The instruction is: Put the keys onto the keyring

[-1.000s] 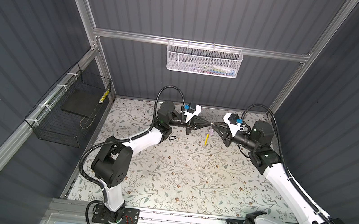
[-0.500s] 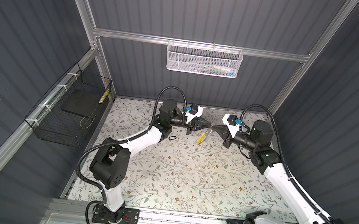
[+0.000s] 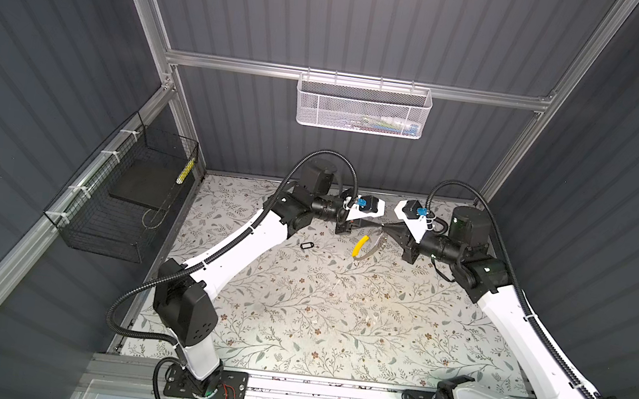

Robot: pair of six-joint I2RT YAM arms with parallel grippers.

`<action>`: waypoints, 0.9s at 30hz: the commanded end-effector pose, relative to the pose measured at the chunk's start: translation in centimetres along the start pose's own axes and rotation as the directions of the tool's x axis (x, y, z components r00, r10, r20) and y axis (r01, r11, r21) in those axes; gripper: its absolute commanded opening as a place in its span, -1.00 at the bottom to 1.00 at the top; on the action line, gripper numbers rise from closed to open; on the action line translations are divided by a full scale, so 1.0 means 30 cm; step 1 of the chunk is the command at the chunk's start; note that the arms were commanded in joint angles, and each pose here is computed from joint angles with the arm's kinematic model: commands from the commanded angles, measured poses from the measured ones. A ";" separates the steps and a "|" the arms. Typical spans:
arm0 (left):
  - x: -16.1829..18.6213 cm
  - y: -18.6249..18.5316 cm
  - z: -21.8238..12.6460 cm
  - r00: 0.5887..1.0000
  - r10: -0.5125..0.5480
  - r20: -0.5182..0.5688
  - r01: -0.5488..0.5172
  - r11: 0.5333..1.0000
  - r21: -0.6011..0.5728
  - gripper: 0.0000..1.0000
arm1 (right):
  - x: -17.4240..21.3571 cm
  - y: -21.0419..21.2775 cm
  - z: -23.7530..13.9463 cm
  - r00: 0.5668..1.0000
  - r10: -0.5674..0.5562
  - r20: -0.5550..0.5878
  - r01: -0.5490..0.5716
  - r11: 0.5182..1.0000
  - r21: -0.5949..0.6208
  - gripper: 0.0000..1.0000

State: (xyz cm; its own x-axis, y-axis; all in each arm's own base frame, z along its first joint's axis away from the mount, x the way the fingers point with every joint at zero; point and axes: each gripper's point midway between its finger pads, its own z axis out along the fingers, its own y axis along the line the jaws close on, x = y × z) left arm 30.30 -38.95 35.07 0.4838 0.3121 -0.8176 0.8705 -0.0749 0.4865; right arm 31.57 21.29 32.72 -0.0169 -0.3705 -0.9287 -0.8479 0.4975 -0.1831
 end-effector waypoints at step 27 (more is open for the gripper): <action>0.077 -0.059 0.052 0.989 0.020 -0.147 -0.007 0.996 0.090 -0.68 | -0.032 0.052 0.008 0.999 -0.045 0.001 0.045 0.998 -0.053 -1.00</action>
State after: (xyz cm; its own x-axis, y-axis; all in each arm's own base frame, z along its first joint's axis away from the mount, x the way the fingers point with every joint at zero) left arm 30.05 -39.29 32.27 0.4912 0.4347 -0.7549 0.8659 -0.1494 0.4774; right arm 30.90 21.74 31.09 -0.0463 -0.4248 -0.9041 -0.8649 0.4699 -0.1764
